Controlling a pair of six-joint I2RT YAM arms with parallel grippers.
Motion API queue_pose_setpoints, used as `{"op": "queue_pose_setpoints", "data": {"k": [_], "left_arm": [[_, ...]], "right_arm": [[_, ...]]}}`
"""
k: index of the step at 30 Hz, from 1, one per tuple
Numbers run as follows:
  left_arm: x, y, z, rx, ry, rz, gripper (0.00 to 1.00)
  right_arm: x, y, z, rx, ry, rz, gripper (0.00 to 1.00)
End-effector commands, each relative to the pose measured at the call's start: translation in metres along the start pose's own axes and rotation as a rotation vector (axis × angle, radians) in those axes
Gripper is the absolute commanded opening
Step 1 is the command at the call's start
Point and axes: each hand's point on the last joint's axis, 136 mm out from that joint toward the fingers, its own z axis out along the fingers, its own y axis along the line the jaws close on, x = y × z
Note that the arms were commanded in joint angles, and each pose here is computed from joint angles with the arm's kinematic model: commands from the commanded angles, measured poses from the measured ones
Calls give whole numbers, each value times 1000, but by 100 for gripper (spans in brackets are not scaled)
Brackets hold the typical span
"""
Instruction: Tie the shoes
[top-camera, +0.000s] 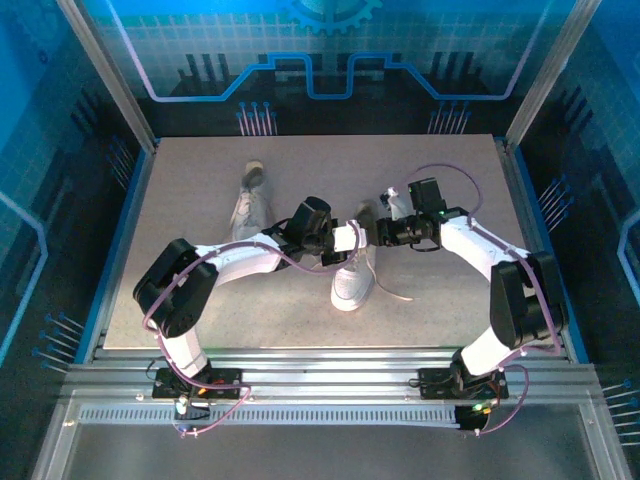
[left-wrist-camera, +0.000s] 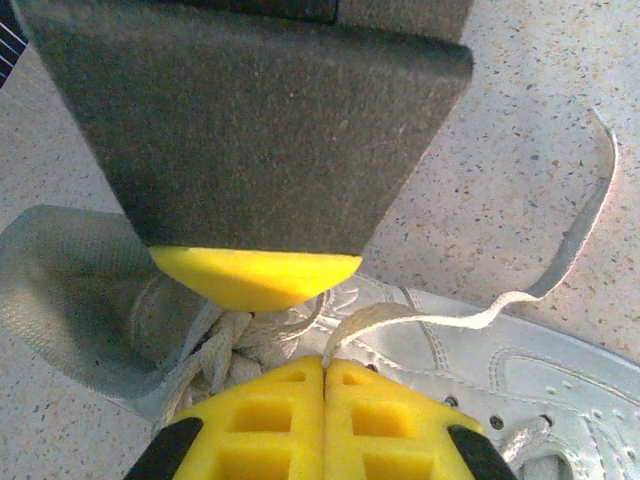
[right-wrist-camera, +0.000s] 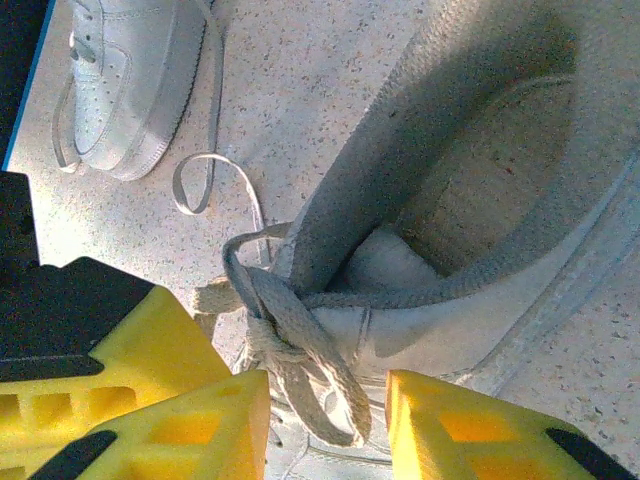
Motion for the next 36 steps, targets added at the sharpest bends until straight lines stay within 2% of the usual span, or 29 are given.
{"op": "queue_pose_setpoints", "data": {"k": [1, 4, 7, 9, 22, 30, 36], "left_arm": [[-12, 8, -5, -4, -21, -7, 0], [-12, 9, -5, -4, -18, -10, 0], [-13, 10, -5, -8, -17, -13, 0], [-13, 12, -5, -12, -14, -15, 0], [-11, 22, -1, -41, 22, -27, 0], [-8, 26, 6, -45, 45, -38, 0], [-3, 28, 9, -53, 57, -24, 20]], "right_arm": [[-1, 6, 5, -5, 20, -38, 35], [1, 5, 10, 7, 39, -50, 26], [0, 6, 9, 29, 31, -72, 12], [-3, 8, 4, 39, 7, -107, 7], [-6, 35, -21, 45, -134, -358, 0], [3, 37, -16, 10, -110, -394, 0], [5, 36, -12, 14, -96, -430, 0]]}}
